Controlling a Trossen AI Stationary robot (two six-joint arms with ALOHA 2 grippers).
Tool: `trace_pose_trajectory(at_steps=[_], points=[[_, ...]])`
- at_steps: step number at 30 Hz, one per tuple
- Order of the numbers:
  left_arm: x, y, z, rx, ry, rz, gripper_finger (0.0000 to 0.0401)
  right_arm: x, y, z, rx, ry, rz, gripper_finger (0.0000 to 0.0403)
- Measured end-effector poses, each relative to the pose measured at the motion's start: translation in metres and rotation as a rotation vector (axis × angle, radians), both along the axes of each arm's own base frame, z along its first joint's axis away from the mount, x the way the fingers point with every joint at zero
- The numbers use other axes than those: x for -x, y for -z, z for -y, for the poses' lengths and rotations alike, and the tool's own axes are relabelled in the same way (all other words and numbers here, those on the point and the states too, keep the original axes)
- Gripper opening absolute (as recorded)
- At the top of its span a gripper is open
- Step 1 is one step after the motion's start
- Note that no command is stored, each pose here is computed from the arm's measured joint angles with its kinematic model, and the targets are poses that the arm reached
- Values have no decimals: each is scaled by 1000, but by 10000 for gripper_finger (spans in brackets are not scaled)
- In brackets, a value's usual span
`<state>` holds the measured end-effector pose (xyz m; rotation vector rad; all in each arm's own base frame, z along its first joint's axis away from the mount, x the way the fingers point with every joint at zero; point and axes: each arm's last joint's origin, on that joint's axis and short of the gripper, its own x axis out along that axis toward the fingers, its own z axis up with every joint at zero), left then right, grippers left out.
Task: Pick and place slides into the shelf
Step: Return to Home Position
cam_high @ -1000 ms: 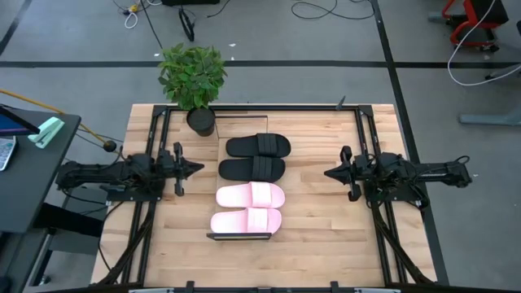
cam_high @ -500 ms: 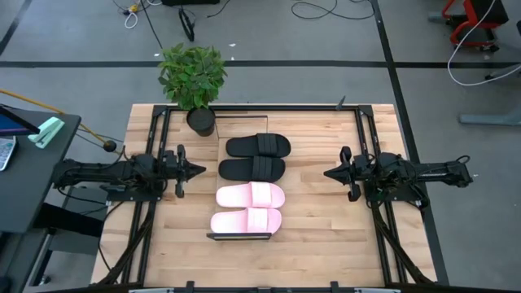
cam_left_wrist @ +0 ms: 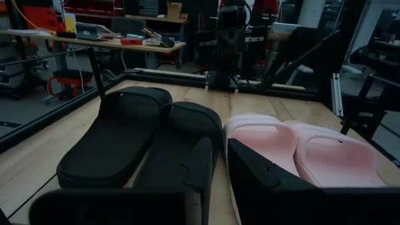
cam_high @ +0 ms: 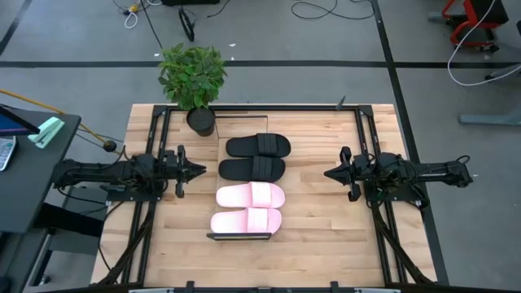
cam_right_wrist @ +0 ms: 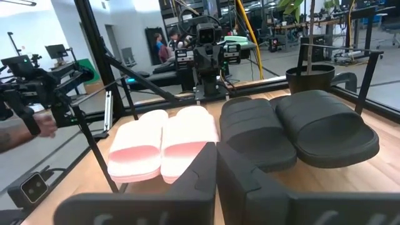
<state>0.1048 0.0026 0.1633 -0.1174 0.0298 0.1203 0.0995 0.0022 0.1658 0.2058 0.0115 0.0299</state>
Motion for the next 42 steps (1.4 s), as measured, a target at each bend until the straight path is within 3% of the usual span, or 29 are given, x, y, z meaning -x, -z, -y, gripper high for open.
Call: trace_pose_trajectory(at_steps=[42], points=[[0,-1,0,26,-1,7,59,0,0,0,-1,0,0,14]])
